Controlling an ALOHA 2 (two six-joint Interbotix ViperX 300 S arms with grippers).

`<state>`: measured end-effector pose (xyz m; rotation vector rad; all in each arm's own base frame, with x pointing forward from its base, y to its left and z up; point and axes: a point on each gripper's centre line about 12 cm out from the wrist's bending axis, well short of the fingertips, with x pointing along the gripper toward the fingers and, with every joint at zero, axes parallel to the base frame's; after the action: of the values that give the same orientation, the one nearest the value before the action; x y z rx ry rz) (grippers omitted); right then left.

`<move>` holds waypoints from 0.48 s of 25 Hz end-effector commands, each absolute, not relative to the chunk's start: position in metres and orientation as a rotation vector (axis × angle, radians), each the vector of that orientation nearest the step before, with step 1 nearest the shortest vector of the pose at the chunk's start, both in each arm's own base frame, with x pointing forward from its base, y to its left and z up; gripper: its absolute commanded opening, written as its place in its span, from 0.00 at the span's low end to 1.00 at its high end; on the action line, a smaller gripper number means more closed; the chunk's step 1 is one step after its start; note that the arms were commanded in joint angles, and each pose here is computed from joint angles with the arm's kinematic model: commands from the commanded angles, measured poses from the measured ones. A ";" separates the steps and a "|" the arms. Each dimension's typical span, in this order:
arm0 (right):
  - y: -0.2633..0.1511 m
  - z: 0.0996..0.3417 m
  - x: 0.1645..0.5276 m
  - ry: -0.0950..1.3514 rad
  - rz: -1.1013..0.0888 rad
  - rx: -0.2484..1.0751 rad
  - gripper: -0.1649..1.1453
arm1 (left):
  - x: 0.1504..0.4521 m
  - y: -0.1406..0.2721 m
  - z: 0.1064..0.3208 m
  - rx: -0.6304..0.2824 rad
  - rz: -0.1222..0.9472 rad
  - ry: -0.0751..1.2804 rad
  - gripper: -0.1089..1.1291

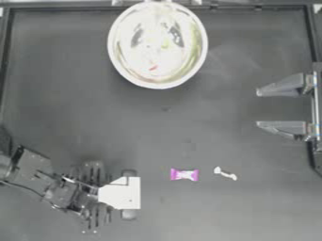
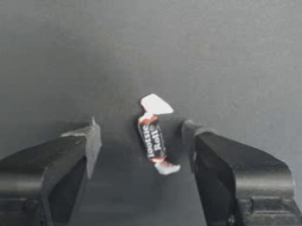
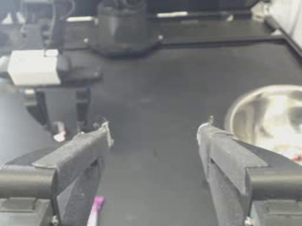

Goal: Put candies in bowl

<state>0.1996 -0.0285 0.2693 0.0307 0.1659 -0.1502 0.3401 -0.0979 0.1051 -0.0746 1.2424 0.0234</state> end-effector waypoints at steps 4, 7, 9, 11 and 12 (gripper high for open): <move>-0.028 0.273 0.202 0.156 -0.149 0.034 0.83 | 0.347 -0.102 0.118 -0.104 0.014 1.204 0.68; -0.028 0.273 0.202 0.158 -0.148 0.034 0.83 | 0.347 -0.102 0.117 -0.105 0.011 1.207 0.42; -0.028 0.273 0.202 0.156 -0.149 0.034 0.83 | 0.347 -0.102 0.118 -0.105 0.010 1.206 0.27; -0.028 0.273 0.202 0.156 -0.149 0.034 0.83 | 0.347 -0.102 0.120 -0.106 0.008 1.200 0.21; -0.028 0.273 0.202 0.157 -0.149 0.036 0.83 | 0.347 -0.102 0.123 -0.106 0.006 1.193 0.21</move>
<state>0.1995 -0.0279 0.2703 0.0318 0.1627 -0.1472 0.3414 -0.1003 0.1055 -0.0948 1.2434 0.0206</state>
